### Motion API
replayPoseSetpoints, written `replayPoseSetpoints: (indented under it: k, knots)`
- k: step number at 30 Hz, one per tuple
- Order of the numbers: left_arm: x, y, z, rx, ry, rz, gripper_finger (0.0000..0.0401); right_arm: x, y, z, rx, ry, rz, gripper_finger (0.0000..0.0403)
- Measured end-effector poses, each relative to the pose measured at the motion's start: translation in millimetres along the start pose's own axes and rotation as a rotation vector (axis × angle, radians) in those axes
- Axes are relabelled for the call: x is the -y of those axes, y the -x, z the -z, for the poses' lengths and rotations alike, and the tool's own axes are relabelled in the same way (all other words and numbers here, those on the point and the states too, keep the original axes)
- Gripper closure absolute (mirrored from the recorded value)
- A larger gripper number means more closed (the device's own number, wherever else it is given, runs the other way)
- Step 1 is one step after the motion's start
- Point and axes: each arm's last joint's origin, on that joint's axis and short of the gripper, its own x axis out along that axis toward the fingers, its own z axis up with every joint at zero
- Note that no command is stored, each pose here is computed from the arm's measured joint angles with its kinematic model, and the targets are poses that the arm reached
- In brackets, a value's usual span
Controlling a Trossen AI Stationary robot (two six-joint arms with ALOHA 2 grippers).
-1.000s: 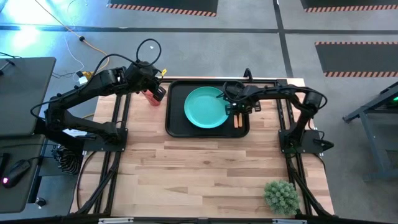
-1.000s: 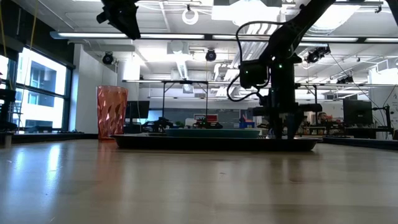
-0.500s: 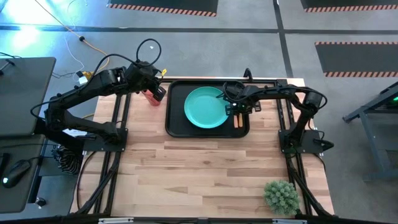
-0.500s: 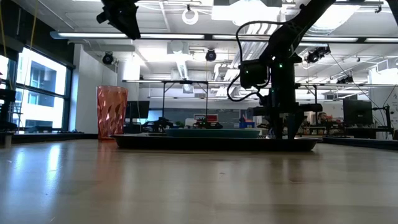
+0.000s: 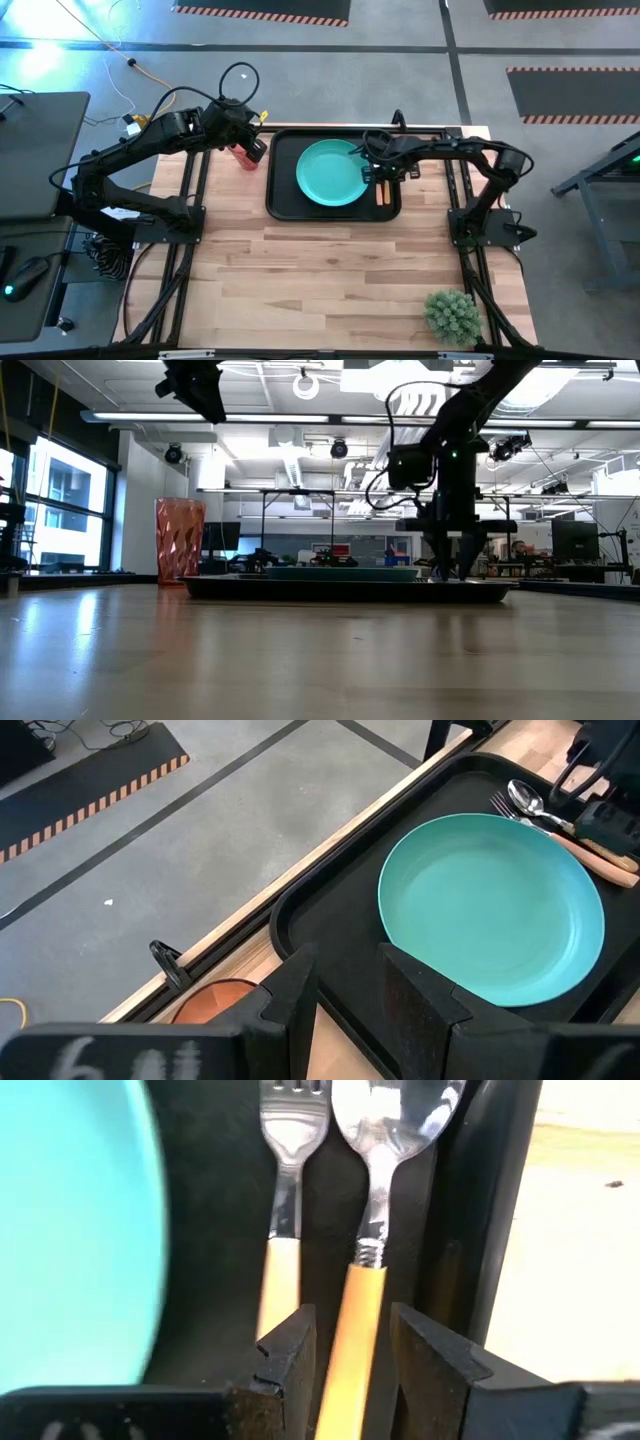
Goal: Pick and place plate/cup/fork/spoon on tray
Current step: Put the red cup on the black serving tray to the top left of the blue plate
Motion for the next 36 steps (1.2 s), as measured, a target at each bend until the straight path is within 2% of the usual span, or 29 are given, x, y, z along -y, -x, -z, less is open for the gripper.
replayPoseSetpoints:
  k: [9,20,28,36]
  knots:
    - [0.0,0.0,0.0,0.0,0.0,0.0,0.0302,9.6,42.4,1.3,0.088,-0.009,-0.115,0.0279]
    - [-0.4,-0.2,0.0,0.0,0.008,-0.007,0.0302,28.6,96.9,6.8,0.259,0.089,-0.267,0.0279]
    - [-23.0,-9.9,-2.5,-0.023,0.198,-0.094,0.0302,38.8,124.2,9.7,0.382,0.128,-0.359,0.0279]
    - [-52.4,-27.9,-5.2,-0.076,0.277,-0.162,0.0302,40.2,128.5,10.3,0.399,0.148,-0.378,0.0279]
